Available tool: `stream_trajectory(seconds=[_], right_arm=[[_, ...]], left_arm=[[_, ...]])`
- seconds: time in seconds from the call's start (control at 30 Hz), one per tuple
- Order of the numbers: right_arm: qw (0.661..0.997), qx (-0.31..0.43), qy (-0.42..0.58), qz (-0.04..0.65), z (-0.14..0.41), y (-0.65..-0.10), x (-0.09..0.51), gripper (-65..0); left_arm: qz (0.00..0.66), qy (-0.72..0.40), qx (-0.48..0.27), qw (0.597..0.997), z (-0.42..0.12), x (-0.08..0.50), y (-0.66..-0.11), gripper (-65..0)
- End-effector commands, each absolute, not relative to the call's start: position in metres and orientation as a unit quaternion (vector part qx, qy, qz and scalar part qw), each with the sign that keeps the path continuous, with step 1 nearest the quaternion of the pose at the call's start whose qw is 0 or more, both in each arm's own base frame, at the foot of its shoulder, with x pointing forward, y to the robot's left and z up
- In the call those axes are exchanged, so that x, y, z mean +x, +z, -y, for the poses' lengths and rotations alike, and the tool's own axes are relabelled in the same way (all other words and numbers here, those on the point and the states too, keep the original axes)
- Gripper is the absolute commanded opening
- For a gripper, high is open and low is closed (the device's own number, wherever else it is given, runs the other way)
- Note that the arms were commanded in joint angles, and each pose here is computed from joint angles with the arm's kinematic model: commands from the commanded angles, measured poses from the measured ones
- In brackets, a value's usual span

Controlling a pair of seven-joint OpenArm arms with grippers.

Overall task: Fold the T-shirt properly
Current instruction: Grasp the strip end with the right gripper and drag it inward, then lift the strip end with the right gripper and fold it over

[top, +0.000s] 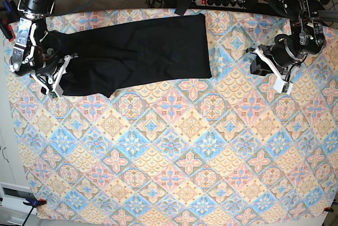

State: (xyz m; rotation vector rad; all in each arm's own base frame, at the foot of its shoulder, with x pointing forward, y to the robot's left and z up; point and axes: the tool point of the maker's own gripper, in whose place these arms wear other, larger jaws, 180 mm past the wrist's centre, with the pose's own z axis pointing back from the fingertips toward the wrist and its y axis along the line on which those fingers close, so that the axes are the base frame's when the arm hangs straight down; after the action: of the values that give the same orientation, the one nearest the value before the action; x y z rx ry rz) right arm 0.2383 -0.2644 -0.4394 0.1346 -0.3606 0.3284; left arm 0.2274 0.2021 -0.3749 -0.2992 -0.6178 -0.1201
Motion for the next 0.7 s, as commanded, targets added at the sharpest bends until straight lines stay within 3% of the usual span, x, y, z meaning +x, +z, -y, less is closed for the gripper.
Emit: stream_trajectory(seconds=[0.0, 0.33, 0.67], right_arm=[[0.960, 0.056, 0.174, 0.210, 0.267, -0.421, 0.255, -61.8], [0.880, 0.072, 0.379, 0.277, 0.148, -0.370, 0.271, -61.7], [0.852, 0.141, 0.427, 0.269, 0.078, -0.377, 0.227, -61.7]], left_arm=[[0.321, -0.063, -0.147, 0.933, -0.203, 0.234, -0.365, -54.9], [0.321, -0.063, -0.147, 0.934, -0.203, 0.234, -0.366, -55.0], [0.310, -0.062, -0.145, 0.937, -0.204, 0.226, -0.371, -55.0]])
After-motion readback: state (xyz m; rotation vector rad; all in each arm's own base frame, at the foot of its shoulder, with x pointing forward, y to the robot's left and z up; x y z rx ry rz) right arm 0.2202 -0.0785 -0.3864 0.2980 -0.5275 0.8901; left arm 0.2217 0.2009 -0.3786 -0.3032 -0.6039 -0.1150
